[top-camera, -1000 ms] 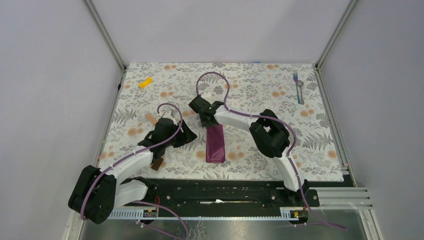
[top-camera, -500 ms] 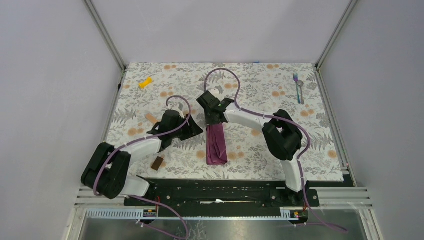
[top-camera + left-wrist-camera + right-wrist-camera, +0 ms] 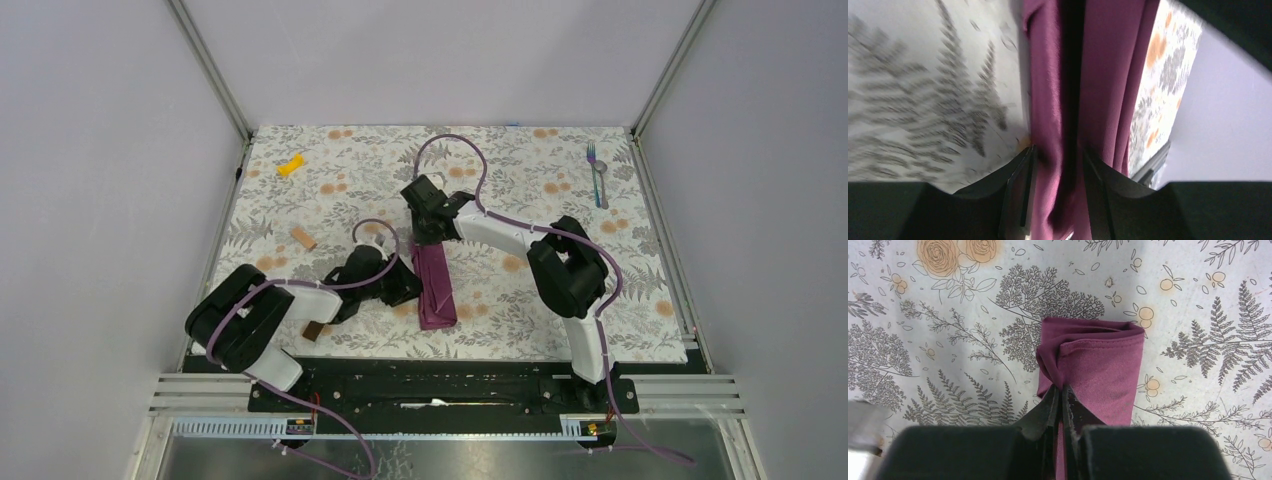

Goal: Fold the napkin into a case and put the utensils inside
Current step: Grasp the top corner of the smaller rectangle folded napkin from the folded napkin.

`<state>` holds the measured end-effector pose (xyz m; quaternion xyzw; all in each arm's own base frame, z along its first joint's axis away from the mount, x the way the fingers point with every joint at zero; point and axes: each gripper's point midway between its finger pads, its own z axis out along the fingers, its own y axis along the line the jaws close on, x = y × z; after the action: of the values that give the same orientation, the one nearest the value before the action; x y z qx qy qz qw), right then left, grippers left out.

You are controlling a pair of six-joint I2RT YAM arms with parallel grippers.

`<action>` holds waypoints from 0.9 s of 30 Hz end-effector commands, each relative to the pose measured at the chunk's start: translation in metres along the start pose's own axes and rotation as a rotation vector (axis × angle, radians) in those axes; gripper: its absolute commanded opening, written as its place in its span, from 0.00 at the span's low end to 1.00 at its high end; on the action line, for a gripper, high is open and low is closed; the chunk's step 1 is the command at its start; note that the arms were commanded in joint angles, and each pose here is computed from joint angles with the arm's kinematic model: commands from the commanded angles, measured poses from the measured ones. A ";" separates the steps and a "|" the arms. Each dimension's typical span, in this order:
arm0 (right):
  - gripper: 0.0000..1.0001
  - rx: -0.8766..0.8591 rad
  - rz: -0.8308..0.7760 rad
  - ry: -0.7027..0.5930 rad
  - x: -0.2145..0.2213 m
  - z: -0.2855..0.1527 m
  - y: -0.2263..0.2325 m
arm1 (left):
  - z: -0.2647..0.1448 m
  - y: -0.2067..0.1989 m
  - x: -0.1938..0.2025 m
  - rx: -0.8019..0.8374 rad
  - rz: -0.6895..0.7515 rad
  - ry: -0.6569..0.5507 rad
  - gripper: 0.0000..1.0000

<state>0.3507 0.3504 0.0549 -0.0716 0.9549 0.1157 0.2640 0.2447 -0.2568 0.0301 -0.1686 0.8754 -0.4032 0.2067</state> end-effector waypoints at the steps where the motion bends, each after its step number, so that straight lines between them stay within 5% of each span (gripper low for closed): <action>1: 0.00 -0.064 0.020 -0.048 -0.020 -0.016 0.011 | 0.000 -0.019 0.009 0.087 -0.056 -0.040 0.44; 9: 0.00 -0.079 0.013 -0.039 -0.016 -0.018 0.005 | -0.038 -0.035 -0.057 0.004 0.150 -0.228 0.60; 22: 0.00 -0.087 0.065 -0.048 -0.021 -0.023 0.003 | -0.004 -0.032 -0.115 -0.279 0.554 -0.230 0.25; 27: 0.00 -0.088 0.112 -0.054 -0.028 -0.027 -0.006 | 0.005 -0.041 -0.108 -0.217 0.628 -0.241 0.30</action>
<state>0.3504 0.3442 0.0529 -0.0566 0.9557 0.1408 0.2520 0.3332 -0.2269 0.0666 -0.0025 0.9140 -0.2034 0.3510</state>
